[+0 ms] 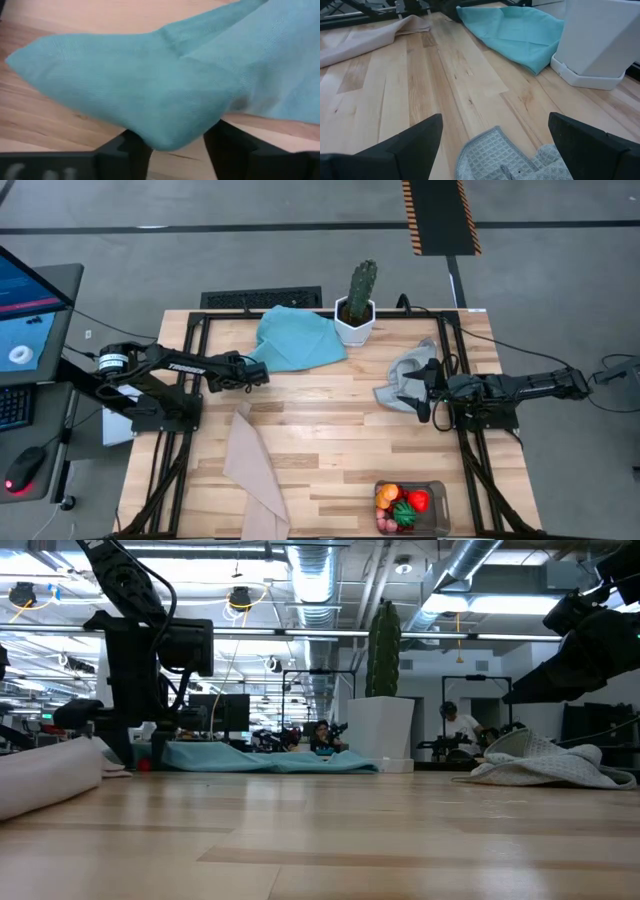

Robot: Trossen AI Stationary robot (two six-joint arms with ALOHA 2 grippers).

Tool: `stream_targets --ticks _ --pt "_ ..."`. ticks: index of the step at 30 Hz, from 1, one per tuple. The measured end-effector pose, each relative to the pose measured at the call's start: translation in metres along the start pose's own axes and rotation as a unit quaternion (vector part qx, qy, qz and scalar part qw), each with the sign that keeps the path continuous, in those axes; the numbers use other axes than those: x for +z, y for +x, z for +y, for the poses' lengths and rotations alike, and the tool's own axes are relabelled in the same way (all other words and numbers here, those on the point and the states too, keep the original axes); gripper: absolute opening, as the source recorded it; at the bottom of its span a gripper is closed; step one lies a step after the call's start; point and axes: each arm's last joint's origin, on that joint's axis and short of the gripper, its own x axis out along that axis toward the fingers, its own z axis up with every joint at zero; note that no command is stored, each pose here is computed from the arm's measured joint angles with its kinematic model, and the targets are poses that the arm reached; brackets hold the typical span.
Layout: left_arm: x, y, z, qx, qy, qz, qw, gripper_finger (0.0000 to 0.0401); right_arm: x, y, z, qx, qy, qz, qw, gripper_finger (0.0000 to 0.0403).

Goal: Pick and placing Produce into tupperware
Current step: Put the cherry into the black bin

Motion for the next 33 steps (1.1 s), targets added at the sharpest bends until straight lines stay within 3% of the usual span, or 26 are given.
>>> stream_targets --ticks 6,11,18,33 --pt "0.000 0.000 -0.001 -0.005 0.001 0.009 1.000 0.0084 0.000 0.000 0.000 0.000 0.000 0.000 1.000 0.0386" --pt "-0.001 -0.001 -0.003 -0.011 0.003 0.020 1.000 0.0050 0.000 0.000 0.000 0.000 0.000 0.000 1.000 0.0386" --pt "-0.003 -0.014 -0.018 -0.049 0.048 0.062 0.996 0.0049 0.000 0.000 0.000 0.000 0.000 0.000 1.000 0.0386" --pt "-0.016 -0.064 -0.053 -0.150 0.155 0.053 0.975 0.0052 0.000 0.000 0.000 0.000 0.000 0.000 1.000 0.0386"
